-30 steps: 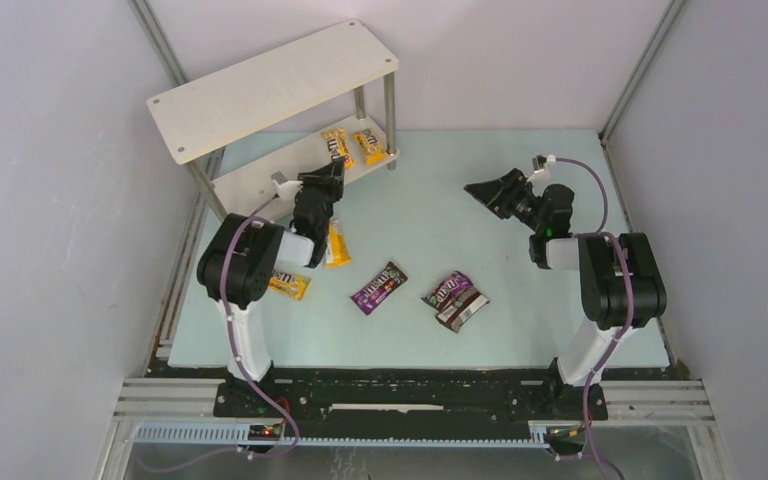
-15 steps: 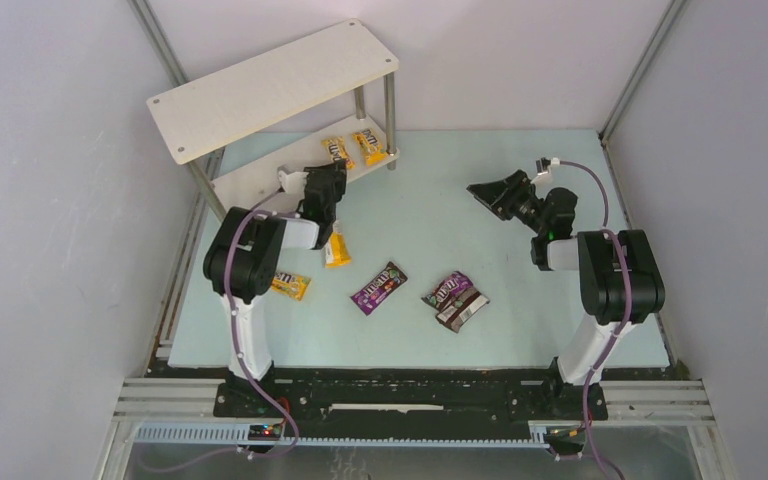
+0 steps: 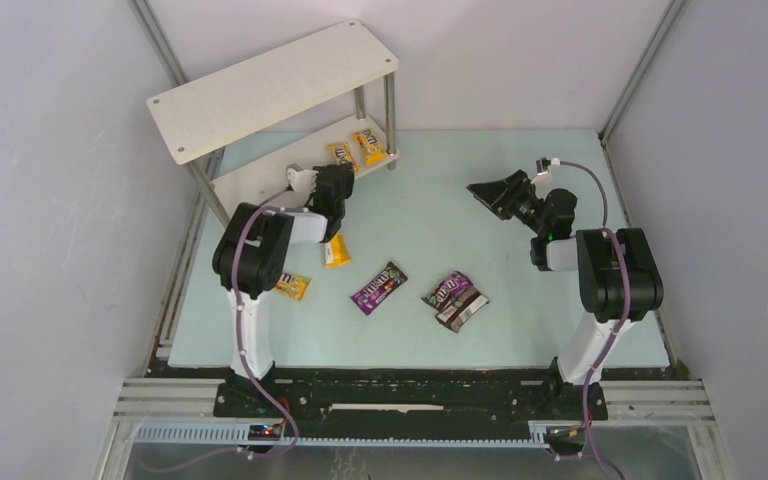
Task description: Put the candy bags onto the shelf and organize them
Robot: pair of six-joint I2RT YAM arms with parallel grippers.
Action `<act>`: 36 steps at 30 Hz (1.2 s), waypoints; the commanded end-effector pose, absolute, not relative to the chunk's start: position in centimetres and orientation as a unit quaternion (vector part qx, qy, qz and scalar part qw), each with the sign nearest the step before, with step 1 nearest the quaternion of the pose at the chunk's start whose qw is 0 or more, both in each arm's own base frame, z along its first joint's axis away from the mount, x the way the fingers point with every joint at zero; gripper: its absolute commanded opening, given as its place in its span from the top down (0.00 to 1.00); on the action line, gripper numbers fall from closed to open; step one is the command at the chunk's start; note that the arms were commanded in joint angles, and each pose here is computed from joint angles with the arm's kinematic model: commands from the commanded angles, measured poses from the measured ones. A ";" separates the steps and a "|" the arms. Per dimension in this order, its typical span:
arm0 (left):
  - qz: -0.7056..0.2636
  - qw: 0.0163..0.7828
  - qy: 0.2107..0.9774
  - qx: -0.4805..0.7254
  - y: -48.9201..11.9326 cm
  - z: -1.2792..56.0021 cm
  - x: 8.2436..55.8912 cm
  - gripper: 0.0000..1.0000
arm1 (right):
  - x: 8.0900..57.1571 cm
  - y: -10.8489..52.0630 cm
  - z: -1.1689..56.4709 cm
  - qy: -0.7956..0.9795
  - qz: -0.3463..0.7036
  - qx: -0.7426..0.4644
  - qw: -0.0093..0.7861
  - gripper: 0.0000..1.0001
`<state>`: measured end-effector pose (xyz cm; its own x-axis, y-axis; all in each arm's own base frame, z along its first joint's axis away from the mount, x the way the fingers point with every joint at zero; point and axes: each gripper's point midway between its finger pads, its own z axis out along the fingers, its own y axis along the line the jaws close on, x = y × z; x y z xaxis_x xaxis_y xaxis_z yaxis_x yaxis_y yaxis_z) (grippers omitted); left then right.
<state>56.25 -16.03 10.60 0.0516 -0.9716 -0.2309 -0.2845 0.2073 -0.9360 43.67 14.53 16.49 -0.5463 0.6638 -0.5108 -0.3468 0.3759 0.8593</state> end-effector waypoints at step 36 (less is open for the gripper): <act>-0.371 0.484 0.598 -0.520 -17.8 12.0 57.0 0.52 | 43.7 14.6 17.0 0.668 0.567 0.105 0.470 0.30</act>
